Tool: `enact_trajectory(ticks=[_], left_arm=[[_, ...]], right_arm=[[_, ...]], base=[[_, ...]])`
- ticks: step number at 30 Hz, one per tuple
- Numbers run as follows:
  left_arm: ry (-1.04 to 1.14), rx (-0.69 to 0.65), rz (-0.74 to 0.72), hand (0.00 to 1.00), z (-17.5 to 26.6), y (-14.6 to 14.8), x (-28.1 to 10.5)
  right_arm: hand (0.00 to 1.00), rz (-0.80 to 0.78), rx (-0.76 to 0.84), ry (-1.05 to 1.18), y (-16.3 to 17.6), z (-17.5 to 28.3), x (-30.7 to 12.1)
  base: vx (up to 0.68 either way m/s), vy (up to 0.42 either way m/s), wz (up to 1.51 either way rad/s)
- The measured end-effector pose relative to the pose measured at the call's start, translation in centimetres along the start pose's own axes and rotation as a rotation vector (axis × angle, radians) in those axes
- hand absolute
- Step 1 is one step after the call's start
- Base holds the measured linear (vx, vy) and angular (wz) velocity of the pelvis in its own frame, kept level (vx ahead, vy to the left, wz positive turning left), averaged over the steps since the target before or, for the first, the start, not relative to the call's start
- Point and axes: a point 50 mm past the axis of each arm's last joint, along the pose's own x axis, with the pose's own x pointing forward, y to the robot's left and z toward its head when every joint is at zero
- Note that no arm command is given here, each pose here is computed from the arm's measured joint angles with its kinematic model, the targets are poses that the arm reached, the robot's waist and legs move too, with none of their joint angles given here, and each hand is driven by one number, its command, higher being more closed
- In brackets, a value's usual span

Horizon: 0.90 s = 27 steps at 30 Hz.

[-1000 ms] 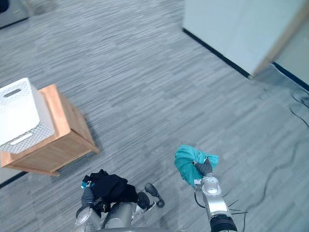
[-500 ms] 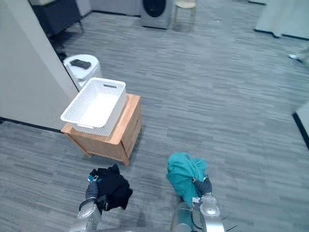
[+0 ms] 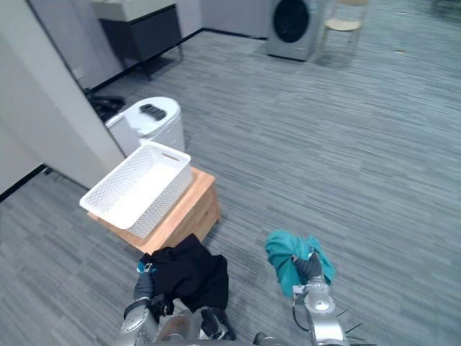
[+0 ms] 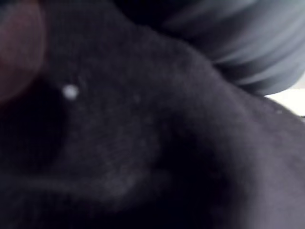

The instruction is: Tidy the bed and pick cloth on bed and put in laundry

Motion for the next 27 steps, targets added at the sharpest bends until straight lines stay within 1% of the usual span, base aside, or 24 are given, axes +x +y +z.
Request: enact_trajectory(ticks=[1,3,7,10,14,16,17,19,22,27], left_arm=[[0.002,0.001,0.005,1.00,0.0,0.2,0.0],[0.006,0.010,0.021,1.00,-0.1,0.8,0.1],[0.014,0.076,0.043,1.00,0.0,2.3,0.1],[-0.024,0.119,0.047,1.00,0.9,2.7,0.5],[-0.028,0.166,0.047,1.00,1.5,3.1,1.4],[-0.030,0.215,0.064,1.00,1.7,4.1,1.5],[-0.022,0.230,0.081,1.00,1.7,4.8,1.6],[0.013,0.212,0.079,1.00,0.6,4.5,1.3],[0.024,0.191,0.070,1.00,0.1,4.0,1.1],[0.015,0.183,0.060,1.00,0.3,3.8,1.0]], right_arm=[[1.00,-0.021,0.000,-0.015,-0.4,0.4,0.1],[1.00,-0.018,-0.017,-0.036,0.0,1.0,0.3],[1.00,-0.009,-0.022,-0.138,0.9,3.6,0.6],[1.00,-0.022,-0.007,-0.239,0.7,5.9,0.6],[1.00,-0.076,0.012,-0.366,-0.8,8.4,0.2],[1.00,-0.085,0.022,-0.396,-1.1,8.9,-0.1],[1.00,-0.085,0.023,-0.418,-1.2,9.2,-0.2],[1.00,-0.105,0.004,-0.449,-1.9,9.8,-0.2],[1.00,-0.081,0.001,-0.502,-1.6,11.4,0.2],[1.00,0.039,-0.063,-0.524,1.1,13.2,1.9]], base=[[0.36,0.060,1.30],[0.32,0.064,1.16],[0.39,0.000,1.65],[0.39,-0.192,1.73],[0.20,-0.302,1.85],[0.13,-0.355,1.36],[0.10,-0.329,1.13],[0.13,-0.342,0.75],[0.07,-0.208,0.34],[0.01,-0.080,0.34]])
